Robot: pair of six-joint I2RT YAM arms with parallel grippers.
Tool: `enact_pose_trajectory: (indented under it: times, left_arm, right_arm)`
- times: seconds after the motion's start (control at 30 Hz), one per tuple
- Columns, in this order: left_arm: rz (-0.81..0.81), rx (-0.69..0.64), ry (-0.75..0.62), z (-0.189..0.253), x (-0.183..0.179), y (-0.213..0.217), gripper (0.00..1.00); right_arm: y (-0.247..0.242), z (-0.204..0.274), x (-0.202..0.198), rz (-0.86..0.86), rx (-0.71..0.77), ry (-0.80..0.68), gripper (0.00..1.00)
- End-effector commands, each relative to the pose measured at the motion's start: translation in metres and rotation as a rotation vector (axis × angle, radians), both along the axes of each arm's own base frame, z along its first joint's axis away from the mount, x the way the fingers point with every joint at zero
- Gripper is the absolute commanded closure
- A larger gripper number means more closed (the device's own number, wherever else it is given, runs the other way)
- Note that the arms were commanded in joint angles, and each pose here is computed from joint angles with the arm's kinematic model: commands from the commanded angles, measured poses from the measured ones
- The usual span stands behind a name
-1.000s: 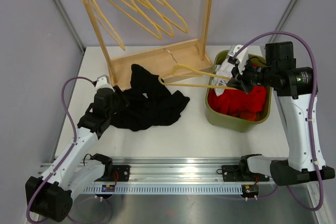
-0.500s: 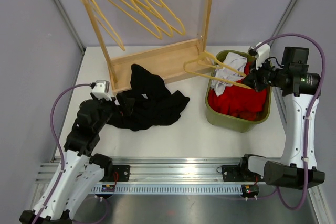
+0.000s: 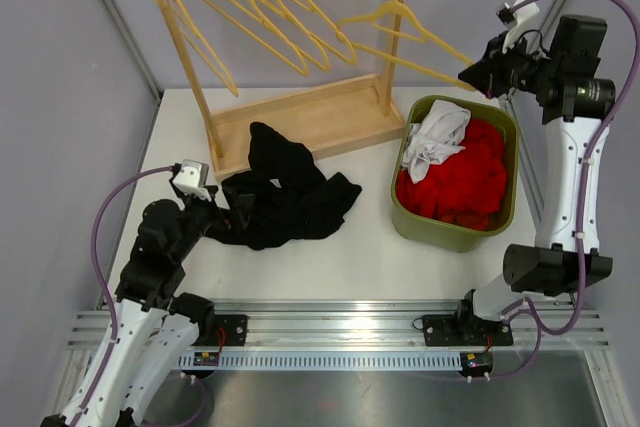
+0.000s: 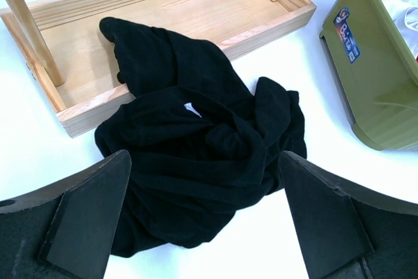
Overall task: Remove the t-shirt from the hanger
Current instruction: Hang the hanger back to the clothesline with the right arm
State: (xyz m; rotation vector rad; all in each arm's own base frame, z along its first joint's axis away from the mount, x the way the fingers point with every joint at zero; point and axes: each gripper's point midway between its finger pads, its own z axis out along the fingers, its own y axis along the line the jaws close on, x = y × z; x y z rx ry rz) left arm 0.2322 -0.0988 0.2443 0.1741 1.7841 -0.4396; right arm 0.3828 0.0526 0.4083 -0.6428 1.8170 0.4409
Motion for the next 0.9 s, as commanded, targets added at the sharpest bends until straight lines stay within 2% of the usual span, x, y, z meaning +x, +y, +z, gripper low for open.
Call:
enact_pose_trajectory:
  times: [0.0,0.13,0.47,0.87]
  left_arm:
    - [-0.011,0.014,-0.025,0.002,0.000,0.000,0.01]
    - [-0.003,0.017,-0.026,0.002,0.001,0.002,0.01]
    - [-0.001,0.024,-0.017,-0.002,0.002,0.002,0.01]
    - [0.002,0.028,-0.004,-0.004,0.004,0.002,0.01]
  right_arm:
    - [0.020,0.050,0.022,0.076,0.079,-0.122,1.00]
    - [0.041,0.069,0.038,0.125,0.084,-0.164,1.00]
    - [0.059,0.092,0.076,0.125,0.131,-0.251,1.00]
    - [0.078,0.065,0.131,0.116,0.188,-0.209,1.00]
